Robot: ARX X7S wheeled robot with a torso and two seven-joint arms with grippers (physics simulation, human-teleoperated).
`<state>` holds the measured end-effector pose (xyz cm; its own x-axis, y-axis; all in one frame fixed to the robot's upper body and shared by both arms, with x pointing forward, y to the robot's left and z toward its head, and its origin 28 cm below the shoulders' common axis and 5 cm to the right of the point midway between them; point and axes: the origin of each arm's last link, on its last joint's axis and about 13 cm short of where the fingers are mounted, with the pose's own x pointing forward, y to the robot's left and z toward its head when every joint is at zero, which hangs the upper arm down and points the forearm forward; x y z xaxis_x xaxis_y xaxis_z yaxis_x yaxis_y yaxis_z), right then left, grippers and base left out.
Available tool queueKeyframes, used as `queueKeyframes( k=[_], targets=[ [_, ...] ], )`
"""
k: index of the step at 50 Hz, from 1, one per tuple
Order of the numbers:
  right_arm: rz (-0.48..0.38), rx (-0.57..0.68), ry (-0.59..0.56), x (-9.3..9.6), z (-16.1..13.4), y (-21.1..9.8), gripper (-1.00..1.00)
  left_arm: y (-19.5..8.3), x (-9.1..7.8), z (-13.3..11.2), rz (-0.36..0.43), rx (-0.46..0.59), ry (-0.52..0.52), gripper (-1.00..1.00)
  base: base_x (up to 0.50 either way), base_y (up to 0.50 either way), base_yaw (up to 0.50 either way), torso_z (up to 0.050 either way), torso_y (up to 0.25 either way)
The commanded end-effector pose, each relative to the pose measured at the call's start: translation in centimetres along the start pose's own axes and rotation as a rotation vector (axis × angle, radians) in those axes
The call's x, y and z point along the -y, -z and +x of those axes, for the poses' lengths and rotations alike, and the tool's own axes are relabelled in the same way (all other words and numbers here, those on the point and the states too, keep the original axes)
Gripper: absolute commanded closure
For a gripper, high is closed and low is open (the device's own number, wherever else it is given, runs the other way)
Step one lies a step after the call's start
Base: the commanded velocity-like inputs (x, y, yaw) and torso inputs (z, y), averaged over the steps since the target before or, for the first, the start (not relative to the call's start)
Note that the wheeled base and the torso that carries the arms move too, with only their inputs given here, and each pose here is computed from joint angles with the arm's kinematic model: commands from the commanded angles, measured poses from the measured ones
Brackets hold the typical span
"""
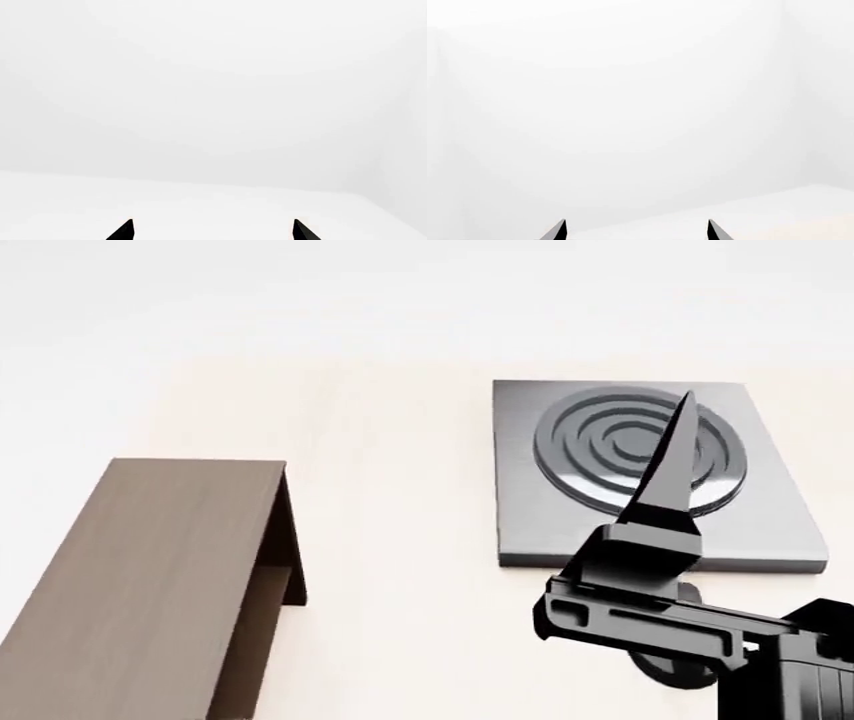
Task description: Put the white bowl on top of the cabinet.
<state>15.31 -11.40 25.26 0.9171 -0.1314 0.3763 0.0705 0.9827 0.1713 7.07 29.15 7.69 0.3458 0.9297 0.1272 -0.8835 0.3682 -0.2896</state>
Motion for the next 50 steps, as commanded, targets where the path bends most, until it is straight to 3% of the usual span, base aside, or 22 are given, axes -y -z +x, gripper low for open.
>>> queueKeyframes(
  k=[1, 11, 13, 30, 44, 50],
  targets=[
    [0.01, 0.025, -0.018, -0.1, 0.2, -0.2, -1.0, 0.5, 0.2, -0.5, 0.04, 0.008, 0.069, -1.0, 0.0, 0.5, 0.0, 0.0, 0.0],
    [0.007, 0.01, 0.008, 0.1, 0.3, -0.2, -1.0, 0.5, 0.2, -0.5, 0.039, 0.008, 0.068, -1.0, 0.0, 0.5, 0.0, 0.0, 0.0],
    [0.048, -0.004, 0.039, 0.3, 0.4, -0.2, -1.0, 0.5, 0.2, -0.5, 0.04, 0.009, 0.068, -1.0, 0.0, 0.0, 0.0, 0.0, 0.0],
    [0.041, -0.074, 0.233, 1.7, 1.4, -1.6, -1.0, 0.5, 0.1, -0.5, 0.039, 0.006, 0.067, -1.0, 0.0, 0.0, 0.0, 0.0, 0.0],
    [0.052, -0.12, 0.384, 3.5, 3.2, -4.5, -1.0, 0.6, 0.2, -0.5, 0.039, 0.001, 0.068, -1.0, 0.0, 0.0, 0.0, 0.0, 0.0],
    [0.098, -0.155, 0.455, 4.8, 4.5, -4.9, -1.0, 0.6, 0.1, -0.5, 0.036, -0.003, 0.067, -1.0, 0.0, 0.0, 0.0, 0.0, 0.0]
  ],
)
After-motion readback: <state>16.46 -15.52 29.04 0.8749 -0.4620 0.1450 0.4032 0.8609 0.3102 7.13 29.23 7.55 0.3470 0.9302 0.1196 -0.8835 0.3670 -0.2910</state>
